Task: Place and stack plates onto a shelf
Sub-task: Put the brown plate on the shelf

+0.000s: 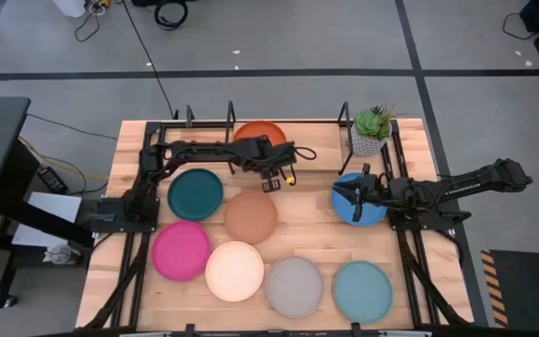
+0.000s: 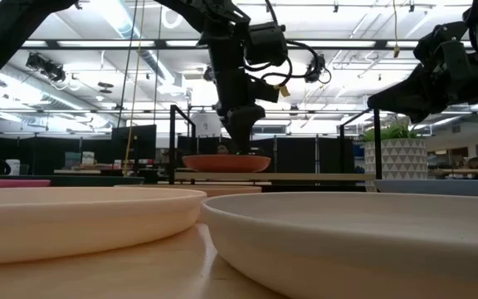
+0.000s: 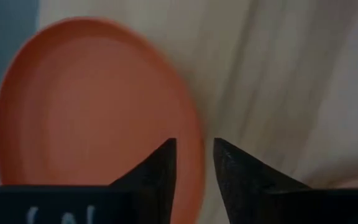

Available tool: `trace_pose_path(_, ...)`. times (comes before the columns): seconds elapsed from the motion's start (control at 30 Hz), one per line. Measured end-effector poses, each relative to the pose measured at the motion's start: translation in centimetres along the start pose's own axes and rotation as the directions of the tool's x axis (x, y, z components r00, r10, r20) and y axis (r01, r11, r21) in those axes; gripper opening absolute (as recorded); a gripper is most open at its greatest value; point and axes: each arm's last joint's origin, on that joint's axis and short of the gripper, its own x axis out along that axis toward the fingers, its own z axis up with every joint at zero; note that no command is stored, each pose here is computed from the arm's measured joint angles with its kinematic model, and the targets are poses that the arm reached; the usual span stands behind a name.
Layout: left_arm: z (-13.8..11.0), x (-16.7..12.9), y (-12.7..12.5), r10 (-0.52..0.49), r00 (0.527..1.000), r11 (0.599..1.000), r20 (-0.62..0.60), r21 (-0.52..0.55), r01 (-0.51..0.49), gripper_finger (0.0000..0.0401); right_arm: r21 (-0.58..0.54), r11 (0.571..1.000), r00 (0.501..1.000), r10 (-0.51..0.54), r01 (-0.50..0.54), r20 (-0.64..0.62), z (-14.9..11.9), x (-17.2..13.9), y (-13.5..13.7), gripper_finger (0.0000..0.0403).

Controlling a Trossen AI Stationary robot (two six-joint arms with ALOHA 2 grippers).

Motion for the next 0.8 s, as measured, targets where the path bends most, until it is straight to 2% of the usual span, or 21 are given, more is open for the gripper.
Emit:
trace_pose_path(0.1,0.2,-1.5,-0.5,-0.103,0.994,0.995,0.048,0.024,0.101,0.0118,-0.002,1.000,1.000,0.000,0.000,0.000,0.0,0.0,0.0,0.0067)
trace_pose_path(0.2,0.3,-3.5,-1.8,-0.221,0.972,0.972,0.082,0.100,0.212,0.0118,-0.007,1.000,1.000,-0.001,0.001,0.001,0.0,0.0,0.0,0.0067)
trace_pose_path(0.43,-0.6,-6.4,-6.7,-0.346,0.937,0.920,0.046,0.213,0.329,0.0118,-0.039,0.999,1.000,-0.005,0.006,0.018,0.2,0.0,0.0,0.0067)
trace_pose_path(0.63,-2.4,-6.2,-11.0,-0.391,0.920,0.904,0.023,0.198,0.379,0.0118,-0.067,0.998,1.000,-0.006,0.008,0.027,0.3,0.0,0.0,0.0067)
trace_pose_path(0.8,-3.8,-5.4,-13.3,-0.404,0.915,0.911,0.014,0.102,0.400,0.0118,-0.101,0.995,0.997,-0.002,0.010,0.077,0.8,0.0,0.0,0.0067)
